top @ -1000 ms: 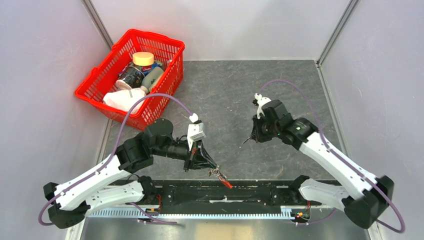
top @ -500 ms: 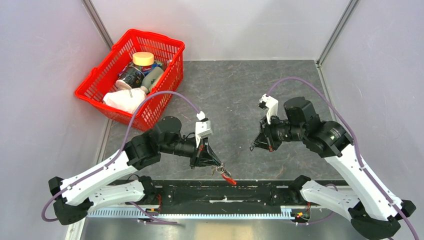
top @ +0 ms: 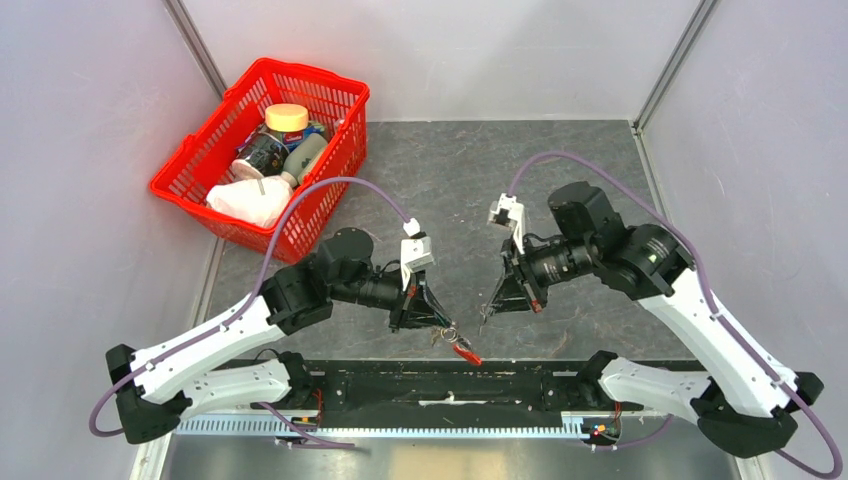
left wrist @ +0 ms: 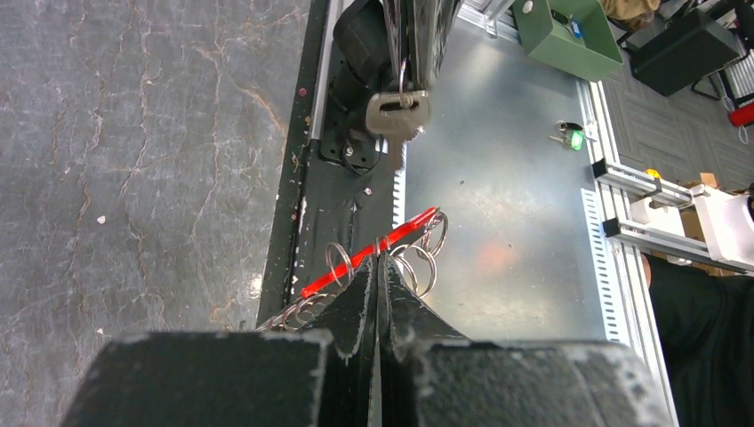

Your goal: Put the keys on the keyring

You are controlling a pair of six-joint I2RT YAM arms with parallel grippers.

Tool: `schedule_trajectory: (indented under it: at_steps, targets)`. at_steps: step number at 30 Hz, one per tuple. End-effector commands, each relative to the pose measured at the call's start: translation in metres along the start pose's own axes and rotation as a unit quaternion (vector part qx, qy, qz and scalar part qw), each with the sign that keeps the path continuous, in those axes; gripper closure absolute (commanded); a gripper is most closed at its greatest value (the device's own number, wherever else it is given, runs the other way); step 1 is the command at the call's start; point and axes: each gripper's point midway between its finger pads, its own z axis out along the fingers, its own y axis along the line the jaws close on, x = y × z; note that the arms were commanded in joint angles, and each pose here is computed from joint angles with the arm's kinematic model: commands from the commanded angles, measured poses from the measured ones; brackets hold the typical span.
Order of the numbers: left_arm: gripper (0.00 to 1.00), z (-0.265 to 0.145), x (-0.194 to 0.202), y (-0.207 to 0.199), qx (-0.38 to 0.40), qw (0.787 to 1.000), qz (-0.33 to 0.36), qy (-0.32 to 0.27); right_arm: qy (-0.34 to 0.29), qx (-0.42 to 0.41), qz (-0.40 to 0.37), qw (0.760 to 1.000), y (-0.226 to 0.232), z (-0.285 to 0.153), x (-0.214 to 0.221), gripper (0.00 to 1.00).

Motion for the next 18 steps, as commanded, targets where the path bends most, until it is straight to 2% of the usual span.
schedule_trajectory:
  at_steps: [1, 18]
  targets:
    - [0.98, -0.003, -0.032, -0.019, 0.039, 0.997, 0.046, -0.041, 0.000, -0.044, -0.038, 0.998, 0.020, 0.004, -0.012, 1.00]
    - [0.98, -0.004, -0.033, -0.020, 0.038, 0.997, 0.045, -0.050, 0.047, -0.072, -0.051, 0.995, 0.027, 0.037, 0.001, 1.00]
